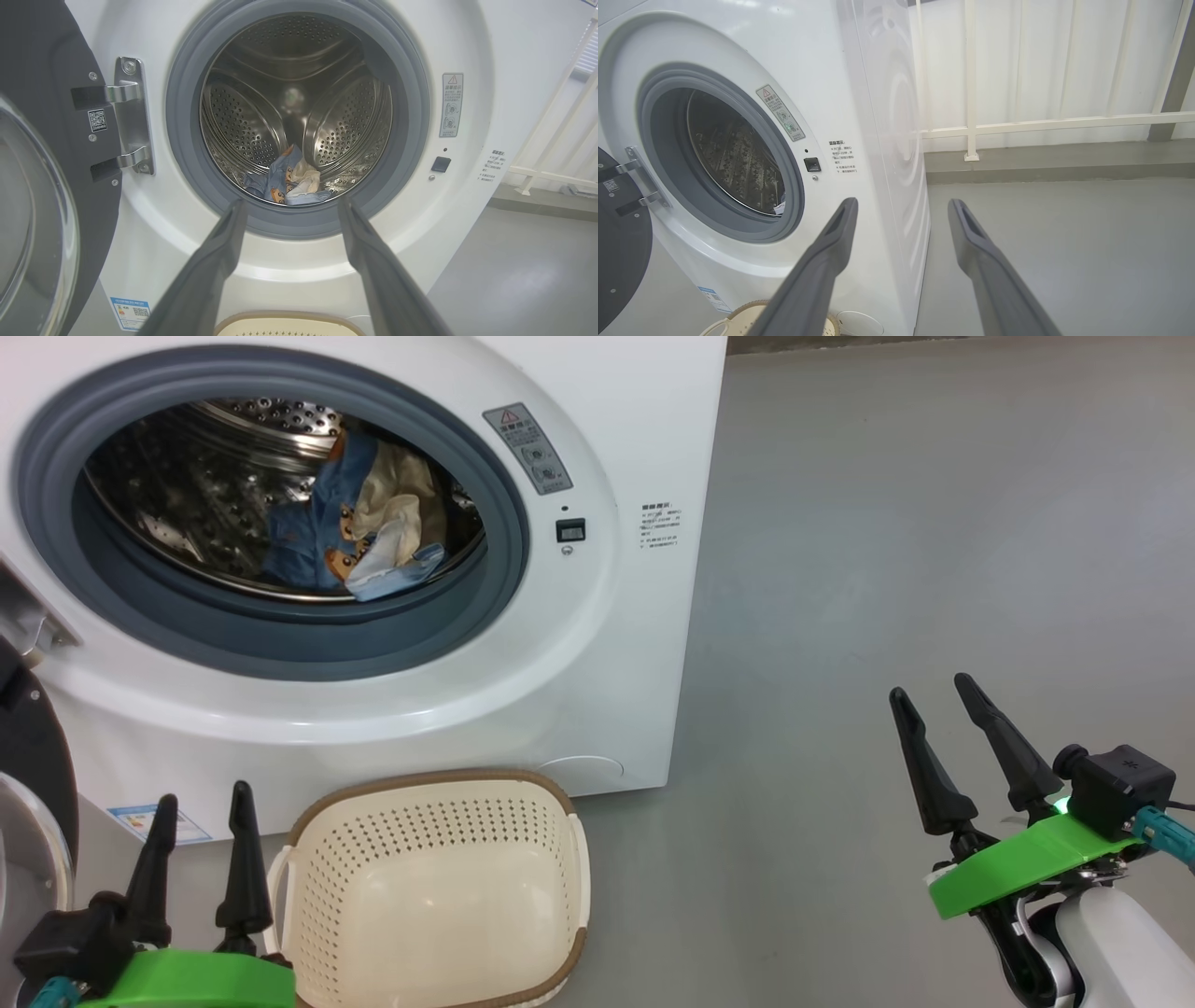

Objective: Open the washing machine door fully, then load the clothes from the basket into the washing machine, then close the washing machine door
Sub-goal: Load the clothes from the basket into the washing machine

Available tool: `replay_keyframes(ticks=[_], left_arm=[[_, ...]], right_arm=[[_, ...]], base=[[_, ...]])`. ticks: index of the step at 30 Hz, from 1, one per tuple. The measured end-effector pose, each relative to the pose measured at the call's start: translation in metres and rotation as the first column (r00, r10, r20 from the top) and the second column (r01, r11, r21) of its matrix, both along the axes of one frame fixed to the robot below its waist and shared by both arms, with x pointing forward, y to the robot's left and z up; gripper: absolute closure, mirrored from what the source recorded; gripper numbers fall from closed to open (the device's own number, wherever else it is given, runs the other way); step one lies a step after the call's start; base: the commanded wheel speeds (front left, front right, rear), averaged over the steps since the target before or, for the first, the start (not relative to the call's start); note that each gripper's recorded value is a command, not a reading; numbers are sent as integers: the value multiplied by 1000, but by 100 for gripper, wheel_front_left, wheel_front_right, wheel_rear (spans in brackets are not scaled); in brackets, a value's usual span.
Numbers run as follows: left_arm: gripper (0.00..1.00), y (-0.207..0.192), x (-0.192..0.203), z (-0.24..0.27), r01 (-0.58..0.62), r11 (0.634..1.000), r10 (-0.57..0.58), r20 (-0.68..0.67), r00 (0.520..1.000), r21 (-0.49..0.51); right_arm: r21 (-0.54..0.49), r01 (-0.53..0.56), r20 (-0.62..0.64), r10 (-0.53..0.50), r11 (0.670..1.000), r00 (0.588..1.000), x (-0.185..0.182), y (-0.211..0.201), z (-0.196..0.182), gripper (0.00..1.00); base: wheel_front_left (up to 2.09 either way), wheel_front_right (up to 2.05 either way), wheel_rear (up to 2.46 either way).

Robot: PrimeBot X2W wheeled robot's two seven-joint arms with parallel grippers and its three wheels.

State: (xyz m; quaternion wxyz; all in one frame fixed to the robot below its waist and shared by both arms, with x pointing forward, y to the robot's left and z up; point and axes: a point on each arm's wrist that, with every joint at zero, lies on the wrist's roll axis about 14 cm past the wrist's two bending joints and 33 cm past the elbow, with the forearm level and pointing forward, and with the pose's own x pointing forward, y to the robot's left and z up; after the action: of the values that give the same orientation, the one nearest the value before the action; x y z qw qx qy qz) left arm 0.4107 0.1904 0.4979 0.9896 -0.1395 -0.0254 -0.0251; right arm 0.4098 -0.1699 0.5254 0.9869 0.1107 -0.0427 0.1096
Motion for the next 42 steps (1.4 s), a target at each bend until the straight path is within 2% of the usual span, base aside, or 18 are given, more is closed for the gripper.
replay_keyframes(ticks=[42], left_arm=[[0, -2, -3, -2, 15, 999, -15, -6, 1000, 40]], right_arm=[[-7, -6, -12, 6, 1000, 1000, 0, 1, -4, 0]], base=[[0, 0, 0]])
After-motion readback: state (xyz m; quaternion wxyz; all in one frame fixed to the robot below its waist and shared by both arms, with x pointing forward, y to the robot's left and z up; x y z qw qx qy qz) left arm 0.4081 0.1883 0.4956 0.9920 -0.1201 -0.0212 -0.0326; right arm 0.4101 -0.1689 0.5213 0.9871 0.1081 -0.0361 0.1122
